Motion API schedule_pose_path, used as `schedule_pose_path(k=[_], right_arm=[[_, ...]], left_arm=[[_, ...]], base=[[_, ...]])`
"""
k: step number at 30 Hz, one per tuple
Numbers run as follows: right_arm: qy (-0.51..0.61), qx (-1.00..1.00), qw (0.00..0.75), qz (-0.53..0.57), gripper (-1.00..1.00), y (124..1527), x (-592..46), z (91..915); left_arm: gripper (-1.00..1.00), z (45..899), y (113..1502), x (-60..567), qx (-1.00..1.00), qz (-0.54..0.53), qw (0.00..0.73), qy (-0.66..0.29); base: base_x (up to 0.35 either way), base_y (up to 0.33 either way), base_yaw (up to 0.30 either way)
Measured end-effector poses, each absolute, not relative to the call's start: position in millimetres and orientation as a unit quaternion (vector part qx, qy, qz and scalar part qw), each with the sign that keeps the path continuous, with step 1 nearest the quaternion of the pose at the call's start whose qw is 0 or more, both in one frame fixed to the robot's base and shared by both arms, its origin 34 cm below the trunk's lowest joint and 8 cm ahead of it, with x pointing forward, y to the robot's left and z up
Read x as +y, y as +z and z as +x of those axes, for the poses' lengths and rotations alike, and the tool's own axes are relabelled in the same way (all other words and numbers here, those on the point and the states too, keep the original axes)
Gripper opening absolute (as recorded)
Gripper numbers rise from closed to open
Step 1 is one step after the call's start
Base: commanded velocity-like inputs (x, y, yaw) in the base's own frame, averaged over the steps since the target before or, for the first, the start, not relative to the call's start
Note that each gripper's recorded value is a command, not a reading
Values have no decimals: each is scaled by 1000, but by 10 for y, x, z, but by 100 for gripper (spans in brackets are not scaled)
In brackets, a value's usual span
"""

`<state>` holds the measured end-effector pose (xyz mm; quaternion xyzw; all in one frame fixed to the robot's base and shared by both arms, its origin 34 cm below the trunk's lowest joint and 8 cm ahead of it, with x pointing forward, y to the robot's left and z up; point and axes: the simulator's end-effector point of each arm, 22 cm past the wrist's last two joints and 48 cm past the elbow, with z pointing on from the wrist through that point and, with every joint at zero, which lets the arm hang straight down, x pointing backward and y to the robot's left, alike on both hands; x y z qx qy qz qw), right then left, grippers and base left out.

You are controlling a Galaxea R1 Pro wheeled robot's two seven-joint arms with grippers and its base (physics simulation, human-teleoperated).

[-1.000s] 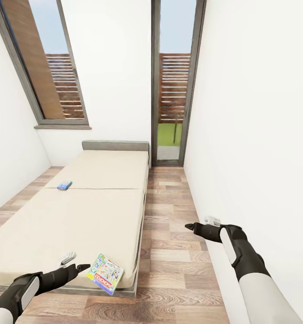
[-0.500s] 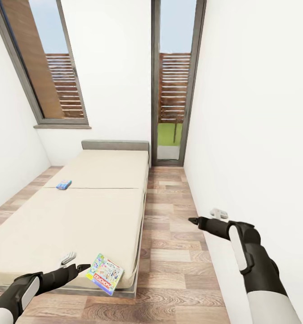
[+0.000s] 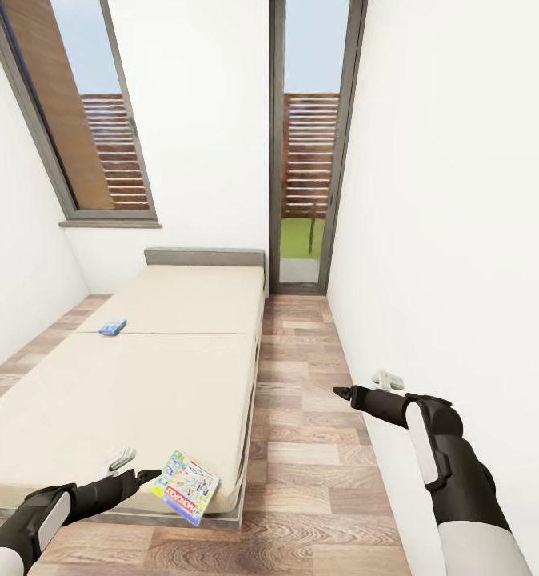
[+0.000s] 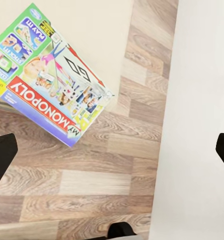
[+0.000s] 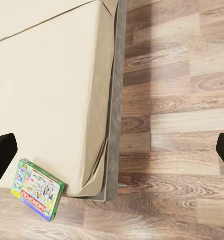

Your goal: Put all the toys in the child's room - the three board games (two on the bed and one on the table), the two jigsaw puzzles on the table, and the tennis ball on the table - inside the toy box on the table in the child's room.

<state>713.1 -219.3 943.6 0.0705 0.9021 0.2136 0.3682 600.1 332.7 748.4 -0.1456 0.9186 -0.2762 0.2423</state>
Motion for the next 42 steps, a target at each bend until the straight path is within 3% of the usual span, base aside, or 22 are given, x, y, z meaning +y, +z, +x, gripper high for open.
schedule_pose_path(k=[9, 32, 42], right_arm=[[213, 902, 369, 71, 100, 9339, -2196, 7158], [212, 902, 370, 71, 100, 9063, -2201, 7207], [213, 901, 371, 71, 100, 8932, -2179, 7226]], left_arm=[[100, 6021, 7401, 3323, 918, -145, 241, -281], [100, 5943, 7936, 3442, 851, -135, 231, -452], [100, 5914, 7934, 3548, 842, -148, 220, -471]], base=[[0, 0, 0], [0, 0, 0], [0, 0, 0]])
